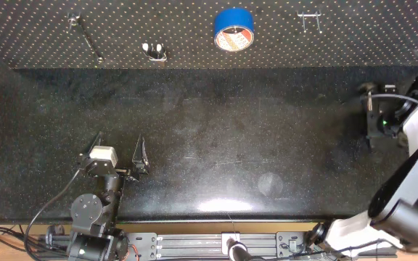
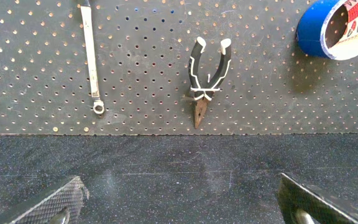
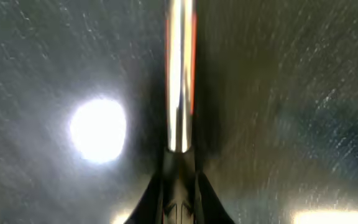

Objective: Place Tools Onto Pegboard

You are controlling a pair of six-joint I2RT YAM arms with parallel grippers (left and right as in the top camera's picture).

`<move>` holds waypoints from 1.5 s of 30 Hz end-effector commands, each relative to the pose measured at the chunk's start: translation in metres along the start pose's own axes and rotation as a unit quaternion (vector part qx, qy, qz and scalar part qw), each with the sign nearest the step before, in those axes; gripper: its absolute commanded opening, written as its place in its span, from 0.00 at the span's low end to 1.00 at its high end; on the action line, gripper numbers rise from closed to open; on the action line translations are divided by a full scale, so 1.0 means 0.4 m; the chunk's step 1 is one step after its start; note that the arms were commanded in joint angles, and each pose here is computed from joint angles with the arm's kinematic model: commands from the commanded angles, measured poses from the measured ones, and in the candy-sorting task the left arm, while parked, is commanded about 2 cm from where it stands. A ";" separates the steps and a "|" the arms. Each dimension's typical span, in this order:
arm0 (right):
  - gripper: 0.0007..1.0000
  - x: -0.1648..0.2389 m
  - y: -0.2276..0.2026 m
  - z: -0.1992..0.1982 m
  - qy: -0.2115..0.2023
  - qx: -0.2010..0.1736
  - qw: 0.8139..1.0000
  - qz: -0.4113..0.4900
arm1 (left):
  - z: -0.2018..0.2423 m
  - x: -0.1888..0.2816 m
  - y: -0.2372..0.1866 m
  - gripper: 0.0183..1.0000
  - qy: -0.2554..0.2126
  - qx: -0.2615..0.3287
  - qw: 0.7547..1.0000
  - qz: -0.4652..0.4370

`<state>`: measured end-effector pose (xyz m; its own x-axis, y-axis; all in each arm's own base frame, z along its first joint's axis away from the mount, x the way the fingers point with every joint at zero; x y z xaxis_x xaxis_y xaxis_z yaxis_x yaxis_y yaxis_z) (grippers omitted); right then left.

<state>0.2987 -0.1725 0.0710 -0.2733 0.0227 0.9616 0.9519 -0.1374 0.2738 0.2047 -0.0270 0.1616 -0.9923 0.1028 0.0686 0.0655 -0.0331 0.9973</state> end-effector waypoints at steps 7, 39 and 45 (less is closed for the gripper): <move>0.07 0.256 0.050 0.221 0.051 -0.015 0.864 -0.501 | -0.004 0.001 -0.002 1.00 -0.005 -0.005 1.000 0.000; 0.07 0.251 0.330 0.504 0.164 0.102 0.829 -0.525 | -0.004 0.001 -0.002 1.00 -0.005 -0.005 1.000 0.000; 0.39 0.233 0.335 0.505 0.166 0.098 0.834 -0.518 | -0.004 0.001 -0.002 1.00 -0.005 -0.005 1.000 0.000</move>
<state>0.4228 0.0078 0.1901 -0.9529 -0.2373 0.1889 0.2030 -0.0365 0.9785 0.2047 -0.0270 0.1616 -0.9923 0.1028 0.0686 0.0655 -0.0331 0.9973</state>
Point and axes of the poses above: each gripper's point midway between its finger pads, its own x axis back along the fingers, its own z axis along the line the jaws close on, y = z × x, the point moved 4 cm from there along x, back along the fingers, and after that the axes turned 7 degrees about -x, right-handed, at the moved point
